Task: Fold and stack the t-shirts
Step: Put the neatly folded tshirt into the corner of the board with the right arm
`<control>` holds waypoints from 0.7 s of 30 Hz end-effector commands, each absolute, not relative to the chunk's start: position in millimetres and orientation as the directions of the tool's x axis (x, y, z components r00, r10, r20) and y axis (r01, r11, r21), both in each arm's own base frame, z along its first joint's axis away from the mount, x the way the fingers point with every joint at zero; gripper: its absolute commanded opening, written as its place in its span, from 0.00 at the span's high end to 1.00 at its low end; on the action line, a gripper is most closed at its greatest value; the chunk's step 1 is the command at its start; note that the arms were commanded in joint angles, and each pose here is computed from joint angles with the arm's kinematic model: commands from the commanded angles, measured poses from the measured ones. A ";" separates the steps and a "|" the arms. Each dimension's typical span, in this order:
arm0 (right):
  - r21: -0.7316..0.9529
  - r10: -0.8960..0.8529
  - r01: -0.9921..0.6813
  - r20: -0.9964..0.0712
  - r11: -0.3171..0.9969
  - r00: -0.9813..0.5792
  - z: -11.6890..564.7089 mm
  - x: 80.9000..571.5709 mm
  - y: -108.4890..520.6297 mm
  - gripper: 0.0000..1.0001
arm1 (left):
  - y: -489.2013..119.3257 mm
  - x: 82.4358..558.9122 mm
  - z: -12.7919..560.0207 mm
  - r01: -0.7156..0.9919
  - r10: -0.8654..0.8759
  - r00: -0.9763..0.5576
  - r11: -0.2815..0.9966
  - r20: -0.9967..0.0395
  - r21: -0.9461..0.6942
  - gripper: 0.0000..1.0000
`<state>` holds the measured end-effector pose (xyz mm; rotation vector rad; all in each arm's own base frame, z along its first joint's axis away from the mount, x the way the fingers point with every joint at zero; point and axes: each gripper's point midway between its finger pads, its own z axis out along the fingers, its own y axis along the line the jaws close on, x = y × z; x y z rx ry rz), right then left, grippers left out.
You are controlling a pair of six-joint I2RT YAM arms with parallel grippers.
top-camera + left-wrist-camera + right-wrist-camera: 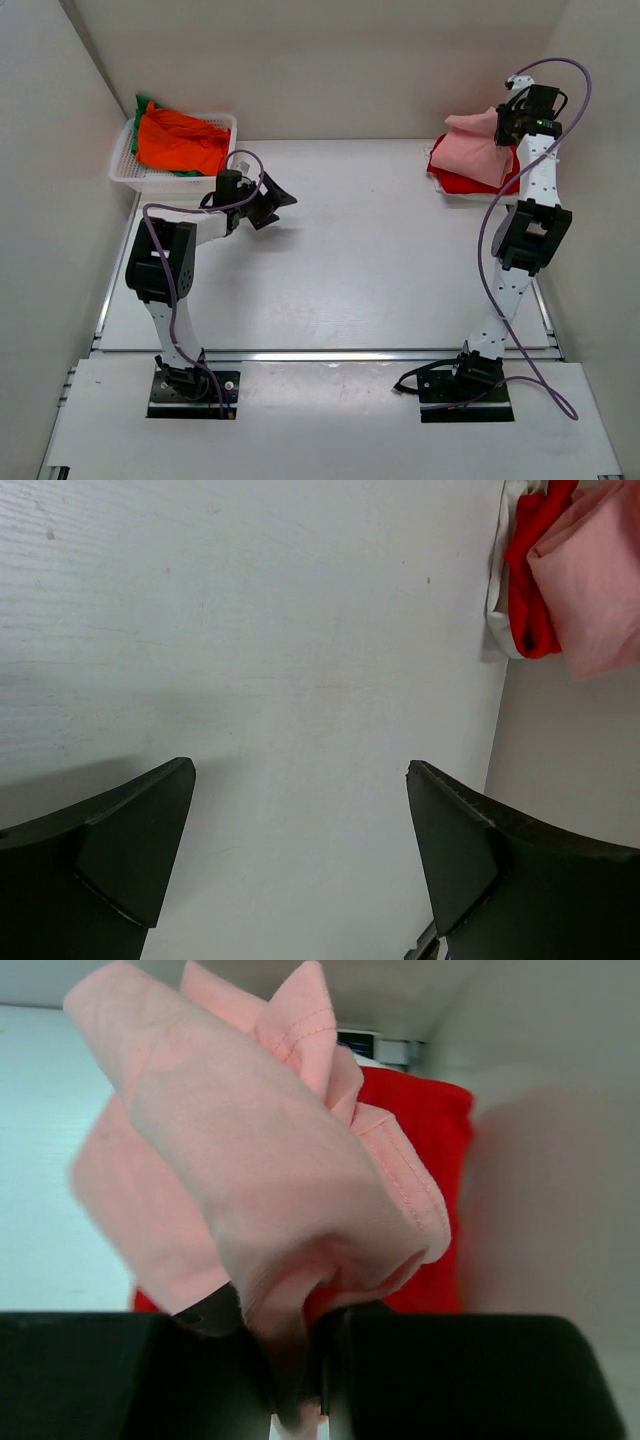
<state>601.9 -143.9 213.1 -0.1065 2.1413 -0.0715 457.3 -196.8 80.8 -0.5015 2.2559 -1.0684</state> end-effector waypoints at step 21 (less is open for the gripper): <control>-0.388 -0.325 0.645 -0.919 0.658 -0.222 389.3 584.8 -209.9 0.01 | -204.6 374.6 107.6 0.157 -0.314 -0.827 0.668 -0.467 -0.727 0.01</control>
